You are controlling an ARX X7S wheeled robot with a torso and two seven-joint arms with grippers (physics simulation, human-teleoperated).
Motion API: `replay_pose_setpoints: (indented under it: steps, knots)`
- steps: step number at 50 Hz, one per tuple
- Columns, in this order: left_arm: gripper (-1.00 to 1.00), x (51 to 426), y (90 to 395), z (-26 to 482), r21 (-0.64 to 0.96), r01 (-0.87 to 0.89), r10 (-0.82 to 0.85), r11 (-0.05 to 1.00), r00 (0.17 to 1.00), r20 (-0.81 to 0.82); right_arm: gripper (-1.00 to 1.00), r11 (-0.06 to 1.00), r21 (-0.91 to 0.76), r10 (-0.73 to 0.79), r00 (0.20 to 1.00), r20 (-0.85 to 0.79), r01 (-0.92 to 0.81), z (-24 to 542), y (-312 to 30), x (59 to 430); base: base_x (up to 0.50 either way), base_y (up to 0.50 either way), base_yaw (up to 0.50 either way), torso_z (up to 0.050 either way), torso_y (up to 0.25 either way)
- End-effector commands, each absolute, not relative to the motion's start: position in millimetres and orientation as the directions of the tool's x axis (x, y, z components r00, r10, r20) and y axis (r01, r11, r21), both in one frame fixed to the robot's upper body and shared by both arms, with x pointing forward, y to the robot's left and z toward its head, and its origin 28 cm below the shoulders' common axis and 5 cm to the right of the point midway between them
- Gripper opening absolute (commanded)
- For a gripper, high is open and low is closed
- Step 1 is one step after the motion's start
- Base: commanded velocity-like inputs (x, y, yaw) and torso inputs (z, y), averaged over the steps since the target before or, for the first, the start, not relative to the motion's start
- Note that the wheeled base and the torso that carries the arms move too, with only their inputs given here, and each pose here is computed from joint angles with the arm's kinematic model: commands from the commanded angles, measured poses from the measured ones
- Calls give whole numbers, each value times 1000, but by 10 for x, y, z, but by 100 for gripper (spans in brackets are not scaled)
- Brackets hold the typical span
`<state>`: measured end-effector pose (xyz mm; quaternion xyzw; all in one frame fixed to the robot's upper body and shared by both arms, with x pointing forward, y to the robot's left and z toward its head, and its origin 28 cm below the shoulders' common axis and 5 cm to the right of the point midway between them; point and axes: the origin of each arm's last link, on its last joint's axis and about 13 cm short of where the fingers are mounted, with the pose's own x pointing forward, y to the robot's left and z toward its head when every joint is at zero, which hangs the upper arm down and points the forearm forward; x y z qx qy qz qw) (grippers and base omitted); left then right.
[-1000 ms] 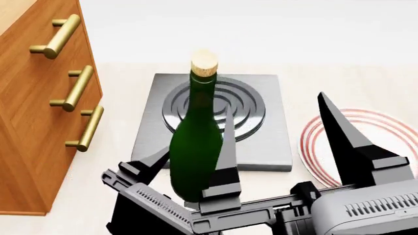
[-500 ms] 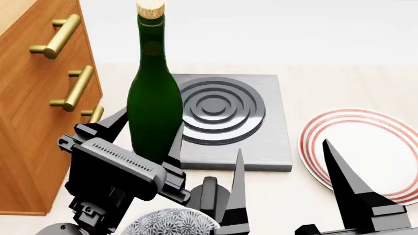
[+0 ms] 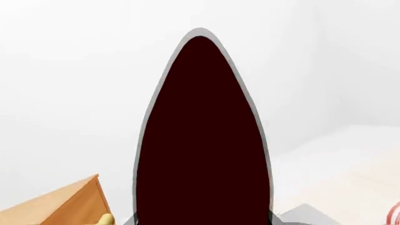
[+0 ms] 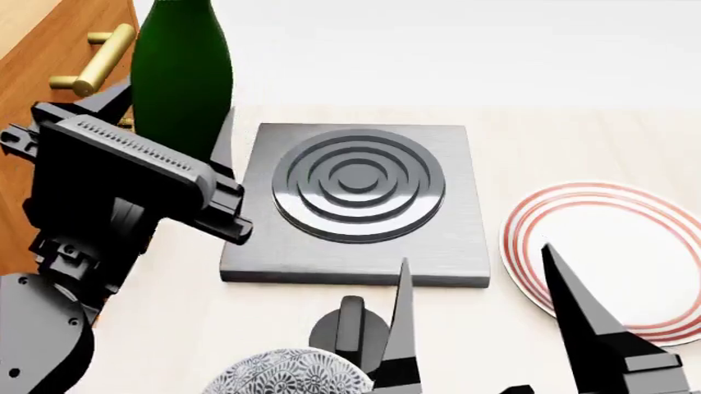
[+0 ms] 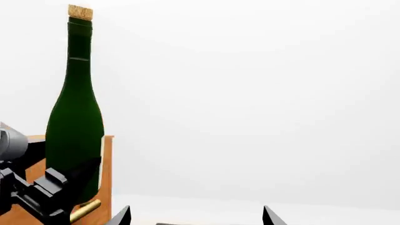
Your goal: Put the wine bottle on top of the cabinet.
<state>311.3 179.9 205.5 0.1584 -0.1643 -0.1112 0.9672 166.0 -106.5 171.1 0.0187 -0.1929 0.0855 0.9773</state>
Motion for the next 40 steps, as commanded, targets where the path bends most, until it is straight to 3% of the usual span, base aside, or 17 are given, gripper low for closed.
replay_pose_setpoints:
  steps: [1,21,40]
  knots:
    - [-100,3110,1933,2562,314,147,-266,938,887,377,100,990,13,127,909,397,-144,1711,-1117,1683,0,0,0,10,10]
    - [-100,3451,2400,3264,361,-118,-48,925,907,419,100,991,7,121,915,385,-134,1679,-1128,1691,0,0,0,0,1]
    - [-100,3387,2596,4137,359,-220,15,907,869,495,100,990,3,131,917,378,-142,1653,-1082,1708,0,0,0,1,1]
